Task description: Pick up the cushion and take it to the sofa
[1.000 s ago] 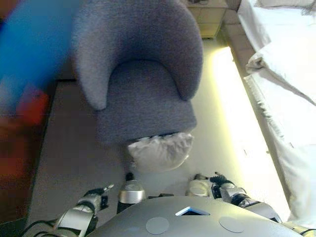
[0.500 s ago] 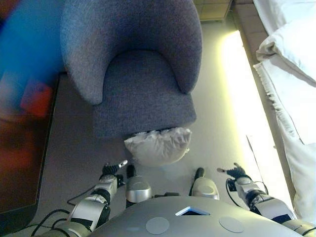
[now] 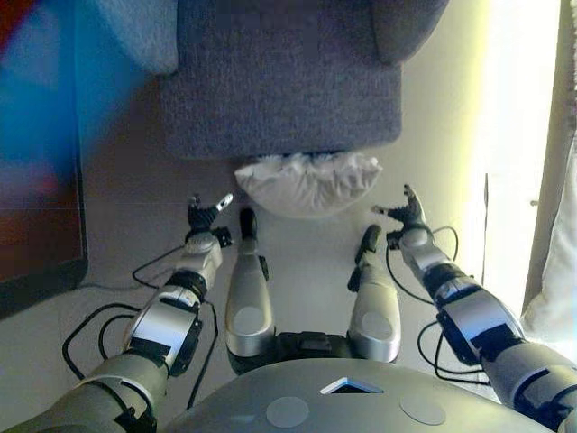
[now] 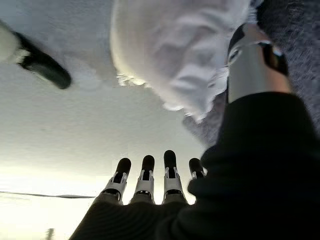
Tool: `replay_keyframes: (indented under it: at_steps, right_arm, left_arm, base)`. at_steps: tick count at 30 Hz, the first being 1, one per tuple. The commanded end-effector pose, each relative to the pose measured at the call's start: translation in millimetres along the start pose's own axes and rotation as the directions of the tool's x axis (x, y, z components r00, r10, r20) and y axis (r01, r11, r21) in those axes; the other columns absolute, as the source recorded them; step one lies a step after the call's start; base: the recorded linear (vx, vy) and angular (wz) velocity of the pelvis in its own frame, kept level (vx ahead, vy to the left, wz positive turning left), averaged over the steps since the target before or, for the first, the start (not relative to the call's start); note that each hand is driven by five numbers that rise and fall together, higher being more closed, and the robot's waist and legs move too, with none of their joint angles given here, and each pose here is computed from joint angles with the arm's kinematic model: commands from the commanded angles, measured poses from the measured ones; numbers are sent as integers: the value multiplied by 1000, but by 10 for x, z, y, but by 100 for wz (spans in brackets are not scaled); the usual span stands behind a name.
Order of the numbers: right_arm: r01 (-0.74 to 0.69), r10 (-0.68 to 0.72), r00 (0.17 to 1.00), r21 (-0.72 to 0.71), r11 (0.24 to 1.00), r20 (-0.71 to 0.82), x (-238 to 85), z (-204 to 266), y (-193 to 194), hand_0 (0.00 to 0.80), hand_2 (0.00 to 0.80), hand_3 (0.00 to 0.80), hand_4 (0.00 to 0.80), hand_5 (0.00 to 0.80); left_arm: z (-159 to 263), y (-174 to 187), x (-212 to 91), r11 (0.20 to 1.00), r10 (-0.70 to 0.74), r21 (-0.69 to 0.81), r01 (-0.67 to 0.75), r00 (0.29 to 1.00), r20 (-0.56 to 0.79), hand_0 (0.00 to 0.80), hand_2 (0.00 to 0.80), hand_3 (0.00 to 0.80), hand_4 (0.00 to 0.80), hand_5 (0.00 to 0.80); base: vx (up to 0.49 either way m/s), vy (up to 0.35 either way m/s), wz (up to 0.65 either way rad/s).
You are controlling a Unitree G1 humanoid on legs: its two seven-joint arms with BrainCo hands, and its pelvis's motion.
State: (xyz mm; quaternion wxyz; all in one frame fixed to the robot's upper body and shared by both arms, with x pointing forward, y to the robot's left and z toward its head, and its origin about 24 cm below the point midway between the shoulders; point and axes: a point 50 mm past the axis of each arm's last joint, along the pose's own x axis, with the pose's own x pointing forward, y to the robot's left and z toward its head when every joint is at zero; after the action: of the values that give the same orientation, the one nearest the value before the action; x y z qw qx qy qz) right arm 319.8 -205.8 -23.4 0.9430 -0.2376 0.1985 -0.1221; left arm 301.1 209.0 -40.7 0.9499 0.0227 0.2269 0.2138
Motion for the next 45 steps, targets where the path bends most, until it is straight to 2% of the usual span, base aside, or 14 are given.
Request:
replay_keyframes:
  at_steps: [1,8,14,15,22,27,28,29,34,37,38,39,41,45]
  right_arm:
    - [72,-79,993,86,994,87,73,272,-144,0,0,0,0,0]
    - [174,-203,967,183,968,157,175,674,-419,0,0,0,0,0]
    - [217,-260,945,218,952,197,221,915,-595,0,0,0,0,0]
    - [507,-356,791,859,-75,-498,131,540,-890,0,0,0,0,0]
    - [372,-379,857,928,-19,-351,110,345,-853,0,0,0,0,0]
    - [274,-354,895,961,-43,-271,112,406,-851,0,0,0,0,0]
    - [273,-311,916,176,946,254,130,721,-599,0,0,0,0,0]
    - [270,-318,912,205,941,258,162,814,-688,0,0,0,0,0]
    - [131,-225,879,241,962,421,43,1175,-570,0,0,0,0,0]
    - [84,-172,791,175,981,587,-79,1515,-640,0,0,0,0,0]
    - [112,-172,750,135,985,639,-121,1609,-667,0,0,0,0,0]
    - [228,-153,649,1,974,746,-202,1783,-722,0,0,0,0,0]
    - [334,-124,532,-73,940,838,-333,2009,-814,0,0,0,0,0]
    - [451,-112,443,-113,886,889,-406,2249,-1009,0,0,0,0,0]
  left_arm:
    - [370,-12,65,999,31,-13,-29,989,145,0,0,0,0,0]
    - [792,-214,45,999,-25,-13,30,955,294,0,0,0,0,0]
    - [1037,-350,-4,997,-24,-59,49,929,371,0,0,0,0,0]
    - [1061,-344,4,996,-21,-76,53,928,372,0,0,0,0,0]
    - [1187,-523,-135,976,31,-206,67,898,438,0,0,0,0,0]
    - [1376,-517,-172,966,36,-238,99,862,506,0,0,0,0,0]
    - [1409,-518,-183,962,29,-248,119,853,521,0,0,0,0,0]
    - [1449,-530,-197,962,10,-234,140,840,543,0,0,0,0,0]
    - [1725,-508,-294,956,-51,-193,222,772,633,0,0,0,0,0]
    - [1852,-472,-364,945,-65,-192,263,730,681,0,0,0,0,0]
    - [1883,-462,-381,942,-64,-198,272,721,690,0,0,0,0,0]
    - [1946,-453,-418,930,-64,-214,298,707,704,0,0,0,0,0]
    - [1997,-436,-469,911,-75,-233,341,691,719,0,0,0,0,0]
    - [2037,-386,-509,899,-110,-209,385,661,742,0,0,0,0,0]
  base:
    - [-60,-23,7]
    - [-40,-36,17]
    - [-29,26,-1]
    - [-6,220,-16]
    - [-24,158,-17]
    - [-17,27,-25]
    - [-37,-20,-13]
    - [-38,-66,-14]
    - [-49,-112,2]
    - [-31,-63,4]
    - [-7,-60,0]
    - [3,-78,2]
    - [15,-113,1]
    - [26,-104,3]
